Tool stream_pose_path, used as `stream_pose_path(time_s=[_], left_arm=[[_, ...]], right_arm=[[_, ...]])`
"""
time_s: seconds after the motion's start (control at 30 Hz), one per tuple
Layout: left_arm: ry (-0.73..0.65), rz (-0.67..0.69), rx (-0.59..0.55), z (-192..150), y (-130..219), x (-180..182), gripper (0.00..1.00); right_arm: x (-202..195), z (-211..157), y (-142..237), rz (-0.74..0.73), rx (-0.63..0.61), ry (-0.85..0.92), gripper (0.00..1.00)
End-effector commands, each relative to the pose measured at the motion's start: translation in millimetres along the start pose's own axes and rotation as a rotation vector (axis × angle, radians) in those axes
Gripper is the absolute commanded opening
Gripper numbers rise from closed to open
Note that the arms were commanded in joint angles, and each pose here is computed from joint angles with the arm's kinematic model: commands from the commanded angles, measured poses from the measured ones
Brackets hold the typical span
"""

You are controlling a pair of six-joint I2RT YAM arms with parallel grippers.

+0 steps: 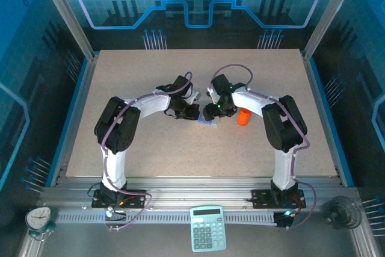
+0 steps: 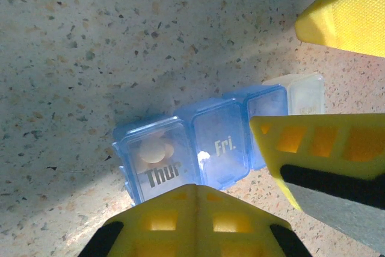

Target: Sort the pills into containers

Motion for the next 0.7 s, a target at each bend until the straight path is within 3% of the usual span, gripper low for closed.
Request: stream_pose_path(time_s=[0.0,0.67], left_arm=[[-0.008,0.013,0.013,-3,-3,-1,0.00],[-0.003,0.050,0.057,-10,-19,10,0.00]], right_arm=[[-16,-19,-25,-0.072,0.107,-0.029,0.70],[-16,-19,-26,-0.071,0.109,-0.033,0.70]])
Point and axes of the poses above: each hand's point on the last joint's axis, 136 mm out from that joint toward the fingers, its own y axis back along the fingers, its own x axis along the line the jaws close on, z = x × y, the point moved 10 cm from there along y, back along the fingers, and after that the axes turned 8 degrees about -y, right-handed, at the moved point
